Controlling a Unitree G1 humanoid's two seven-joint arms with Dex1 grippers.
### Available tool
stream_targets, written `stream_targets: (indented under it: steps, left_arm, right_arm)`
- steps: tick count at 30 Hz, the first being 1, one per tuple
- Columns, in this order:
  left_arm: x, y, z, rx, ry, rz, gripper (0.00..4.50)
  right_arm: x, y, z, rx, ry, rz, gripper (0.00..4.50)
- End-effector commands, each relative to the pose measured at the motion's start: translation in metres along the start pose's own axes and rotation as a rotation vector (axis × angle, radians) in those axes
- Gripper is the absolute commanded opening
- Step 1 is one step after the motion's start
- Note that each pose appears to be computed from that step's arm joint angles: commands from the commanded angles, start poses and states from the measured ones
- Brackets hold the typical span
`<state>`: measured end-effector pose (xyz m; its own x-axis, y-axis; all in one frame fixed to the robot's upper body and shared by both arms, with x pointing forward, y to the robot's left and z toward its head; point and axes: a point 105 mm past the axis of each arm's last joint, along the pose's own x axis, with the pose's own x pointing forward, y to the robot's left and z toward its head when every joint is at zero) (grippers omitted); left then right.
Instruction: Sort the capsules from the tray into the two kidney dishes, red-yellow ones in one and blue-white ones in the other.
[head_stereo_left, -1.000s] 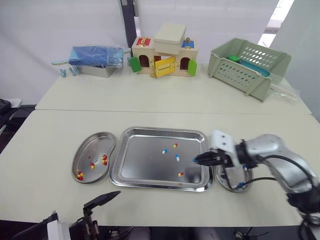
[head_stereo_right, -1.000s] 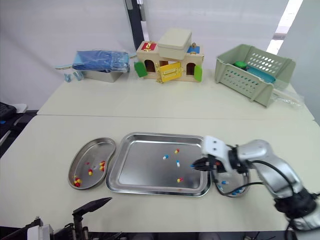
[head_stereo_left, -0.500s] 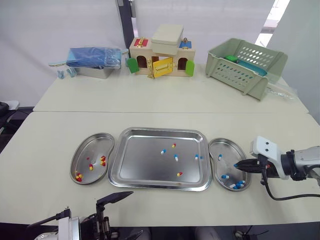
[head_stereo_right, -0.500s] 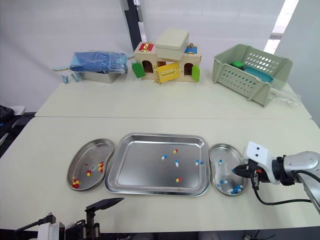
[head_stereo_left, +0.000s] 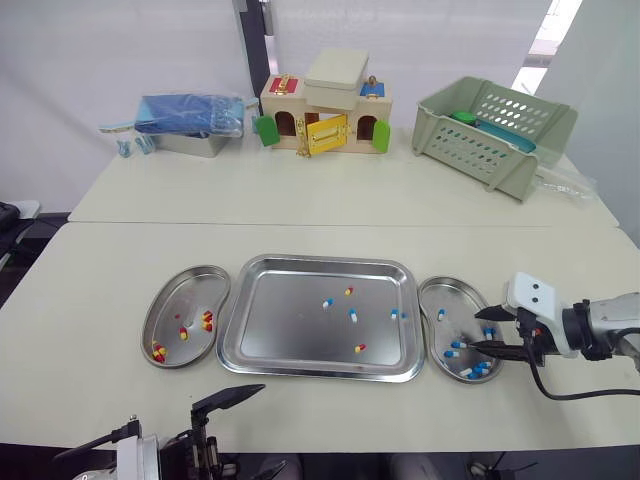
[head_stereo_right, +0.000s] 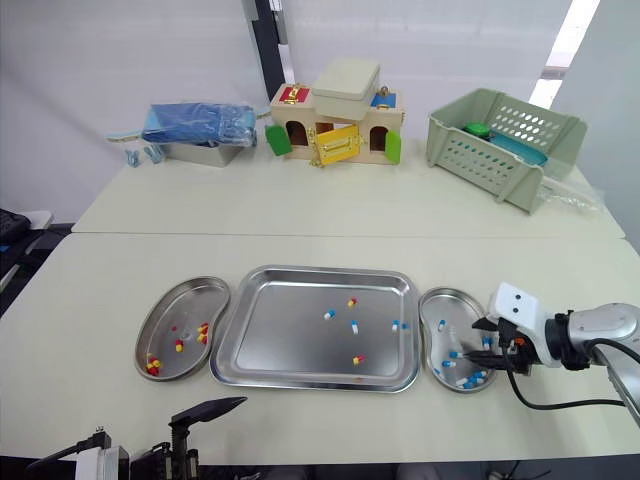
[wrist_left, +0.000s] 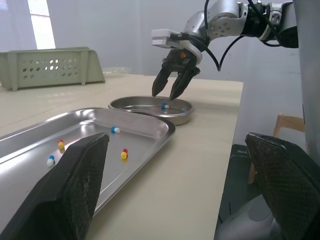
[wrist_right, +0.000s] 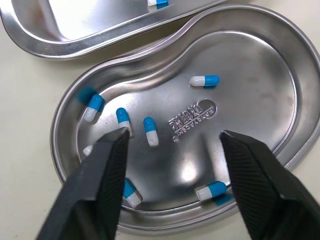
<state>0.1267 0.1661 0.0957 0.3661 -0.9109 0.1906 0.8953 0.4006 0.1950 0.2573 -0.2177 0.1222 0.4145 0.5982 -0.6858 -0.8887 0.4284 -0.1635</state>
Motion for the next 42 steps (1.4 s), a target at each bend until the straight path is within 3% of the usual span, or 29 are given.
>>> stream_targets:
  steps: [1,8,13,19,29,33,42]
  left_arm:
    - [0.003,0.001,0.004,0.03,-0.009,-0.005,4.5]
    - [0.002,0.016,0.006,0.051,0.023,0.048,4.5]
    - [-0.01,0.066,0.026,0.095,0.114,0.238,4.5]
    - [-0.054,0.1,0.039,-0.012,0.39,0.368,4.5]
    - [-0.146,0.16,0.086,-0.023,0.684,0.624,4.5]
    - [-0.159,0.174,0.095,0.005,0.705,0.663,4.5]
    - [-0.163,0.176,0.088,0.003,0.737,0.634,4.5]
  right_arm:
    - [-0.006,-0.003,0.005,-0.022,-0.023,-0.01,4.37]
    - [-0.018,-0.009,0.005,-0.005,-0.119,-0.021,4.48]
    - [-0.045,-0.014,-0.008,0.023,-0.178,-0.047,4.48]
    - [-0.066,-0.024,-0.033,0.049,-0.156,-0.102,4.48]
    - [-0.077,-0.031,-0.049,0.095,-0.153,-0.149,4.48]
    - [-0.075,-0.031,-0.052,0.091,-0.136,-0.145,4.48]
    - [-0.074,-0.033,-0.05,0.079,-0.134,-0.144,4.48]
